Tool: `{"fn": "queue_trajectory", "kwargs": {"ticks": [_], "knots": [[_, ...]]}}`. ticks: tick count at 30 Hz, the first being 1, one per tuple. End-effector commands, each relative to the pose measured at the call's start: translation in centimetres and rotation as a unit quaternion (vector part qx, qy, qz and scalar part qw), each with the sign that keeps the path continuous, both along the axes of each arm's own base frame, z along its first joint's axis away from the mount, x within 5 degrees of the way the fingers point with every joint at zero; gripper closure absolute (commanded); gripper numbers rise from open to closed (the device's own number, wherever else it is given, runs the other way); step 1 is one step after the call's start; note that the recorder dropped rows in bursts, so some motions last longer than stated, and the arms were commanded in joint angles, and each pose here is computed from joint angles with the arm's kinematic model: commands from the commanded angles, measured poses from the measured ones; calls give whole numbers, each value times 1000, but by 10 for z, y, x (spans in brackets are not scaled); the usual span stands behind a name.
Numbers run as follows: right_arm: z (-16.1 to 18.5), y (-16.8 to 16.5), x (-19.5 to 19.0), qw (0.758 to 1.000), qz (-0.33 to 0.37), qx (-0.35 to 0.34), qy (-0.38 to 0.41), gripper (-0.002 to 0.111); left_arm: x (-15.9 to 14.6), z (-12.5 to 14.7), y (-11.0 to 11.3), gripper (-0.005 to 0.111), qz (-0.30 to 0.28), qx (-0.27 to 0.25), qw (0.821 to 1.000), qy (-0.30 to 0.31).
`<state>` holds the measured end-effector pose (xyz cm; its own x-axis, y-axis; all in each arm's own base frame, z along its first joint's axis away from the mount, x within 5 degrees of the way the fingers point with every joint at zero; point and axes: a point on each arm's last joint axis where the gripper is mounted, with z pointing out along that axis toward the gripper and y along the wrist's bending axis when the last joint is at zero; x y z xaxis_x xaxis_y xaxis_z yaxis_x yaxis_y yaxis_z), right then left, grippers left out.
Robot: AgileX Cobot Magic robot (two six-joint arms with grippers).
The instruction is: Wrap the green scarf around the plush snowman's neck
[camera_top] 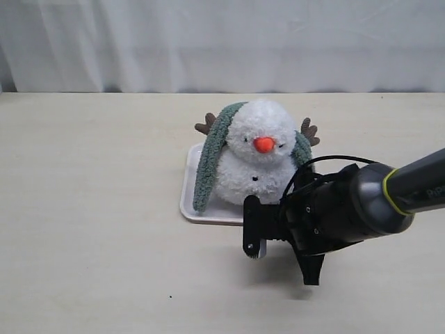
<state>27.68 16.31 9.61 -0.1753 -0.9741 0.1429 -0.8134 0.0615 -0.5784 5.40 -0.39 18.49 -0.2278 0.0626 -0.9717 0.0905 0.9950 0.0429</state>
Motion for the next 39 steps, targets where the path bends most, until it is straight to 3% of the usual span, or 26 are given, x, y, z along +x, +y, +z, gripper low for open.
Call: {"fn": "queue_trajectory", "kwargs": {"ticks": [1,10,17,25,30,35,39], "knots": [[-3,1,-3,1000,-8,24,9,104,0,0,0,107,1,-2,1000,-7],[36,4,-4,995,-18,92,-28,100,0,0,0,107,1,-2,1000,-7],[46,2,-7,992,-41,111,-32,67,0,0,0,107,1,-2,1000,-7],[42,2,-15,983,-99,152,-2,66,0,0,0,107,1,-2,1000,-7],[58,9,-22,954,-160,253,12,66,0,0,0,107,1,-2,1000,-7],[85,17,-29,889,-264,372,36,66,0,0,0,107,1,-2,1000,-7],[105,31,-29,856,-281,427,74,58,0,0,0,107,1,-2,1000,-7]]}}
